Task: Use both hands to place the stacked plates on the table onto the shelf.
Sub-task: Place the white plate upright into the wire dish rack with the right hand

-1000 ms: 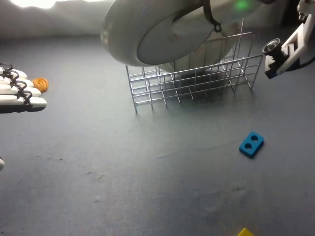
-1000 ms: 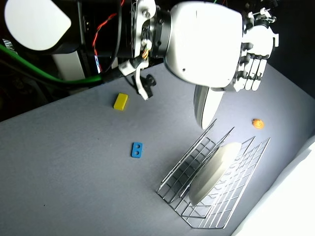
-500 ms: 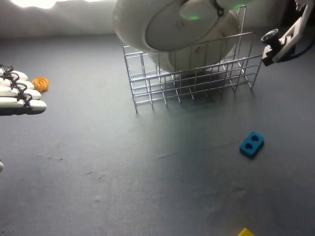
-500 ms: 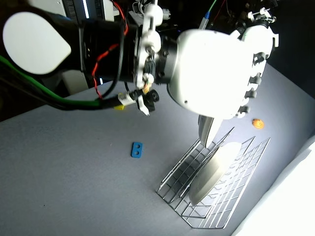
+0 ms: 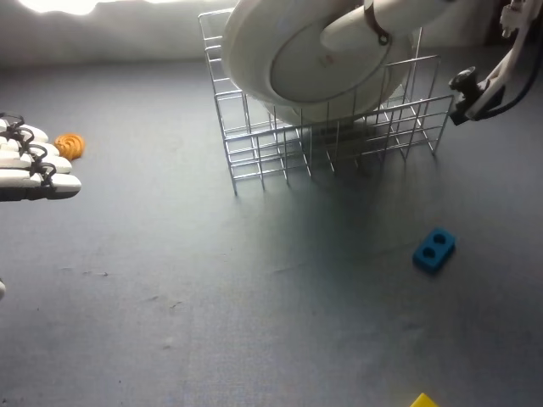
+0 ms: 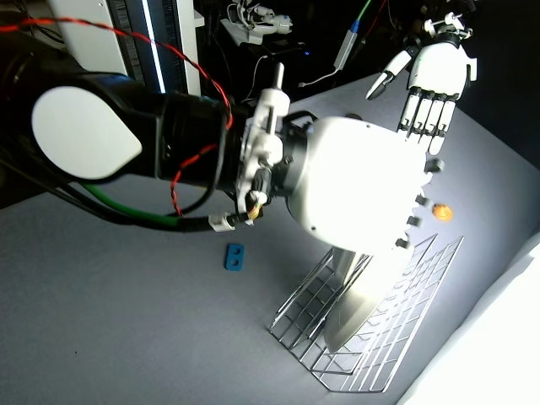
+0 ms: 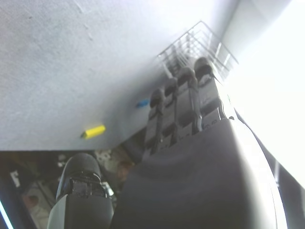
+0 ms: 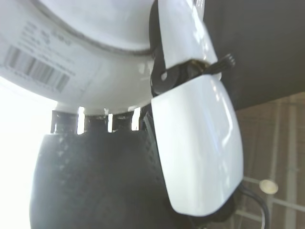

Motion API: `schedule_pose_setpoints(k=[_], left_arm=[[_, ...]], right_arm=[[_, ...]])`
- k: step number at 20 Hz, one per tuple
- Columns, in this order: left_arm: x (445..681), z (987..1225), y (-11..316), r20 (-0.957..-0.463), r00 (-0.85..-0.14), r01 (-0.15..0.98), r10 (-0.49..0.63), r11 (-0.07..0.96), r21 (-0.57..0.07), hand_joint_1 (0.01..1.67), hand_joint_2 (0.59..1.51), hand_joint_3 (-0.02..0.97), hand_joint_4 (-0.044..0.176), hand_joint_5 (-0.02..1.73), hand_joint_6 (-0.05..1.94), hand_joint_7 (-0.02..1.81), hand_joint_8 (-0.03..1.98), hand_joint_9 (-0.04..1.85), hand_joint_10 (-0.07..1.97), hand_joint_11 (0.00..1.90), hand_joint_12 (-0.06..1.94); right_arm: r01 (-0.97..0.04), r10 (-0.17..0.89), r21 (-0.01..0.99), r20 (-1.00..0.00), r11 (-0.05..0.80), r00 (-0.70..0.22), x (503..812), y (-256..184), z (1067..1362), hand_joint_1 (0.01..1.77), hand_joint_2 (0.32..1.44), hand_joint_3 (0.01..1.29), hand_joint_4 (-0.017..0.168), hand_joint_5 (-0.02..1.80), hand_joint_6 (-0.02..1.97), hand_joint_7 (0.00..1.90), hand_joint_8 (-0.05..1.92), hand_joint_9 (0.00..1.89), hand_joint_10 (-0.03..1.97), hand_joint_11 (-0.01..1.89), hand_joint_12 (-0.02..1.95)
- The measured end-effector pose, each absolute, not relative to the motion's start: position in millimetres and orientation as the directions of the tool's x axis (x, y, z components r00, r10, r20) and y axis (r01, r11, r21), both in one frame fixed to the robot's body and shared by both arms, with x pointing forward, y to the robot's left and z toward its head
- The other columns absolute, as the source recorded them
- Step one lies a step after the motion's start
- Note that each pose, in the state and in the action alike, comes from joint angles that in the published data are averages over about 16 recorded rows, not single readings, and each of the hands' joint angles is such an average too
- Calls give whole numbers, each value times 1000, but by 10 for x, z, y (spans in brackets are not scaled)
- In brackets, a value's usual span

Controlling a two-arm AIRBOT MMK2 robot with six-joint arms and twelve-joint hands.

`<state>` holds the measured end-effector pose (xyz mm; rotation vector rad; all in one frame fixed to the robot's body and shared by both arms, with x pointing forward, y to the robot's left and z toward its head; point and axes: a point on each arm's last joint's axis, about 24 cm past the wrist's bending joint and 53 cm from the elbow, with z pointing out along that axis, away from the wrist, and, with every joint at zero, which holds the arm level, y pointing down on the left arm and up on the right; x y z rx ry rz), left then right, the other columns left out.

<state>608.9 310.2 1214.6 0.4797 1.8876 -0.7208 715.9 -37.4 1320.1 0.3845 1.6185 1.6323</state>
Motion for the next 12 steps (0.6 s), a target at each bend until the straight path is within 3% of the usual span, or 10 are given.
schedule_pose_setpoints(k=[12], left_arm=[[5731, 12070, 2759, -910, -402, 748, 103, 610, -261, 14, 1139, 15, 2, 133, 13, 122, 1, 105, 9, 19, 185]], right_arm=[[-238, 718, 959, -276, 156, -639, 7405, -315, 12852, 1398, 994, 11, -6, 905, 1085, 999, 855, 982, 1069, 890, 1148]])
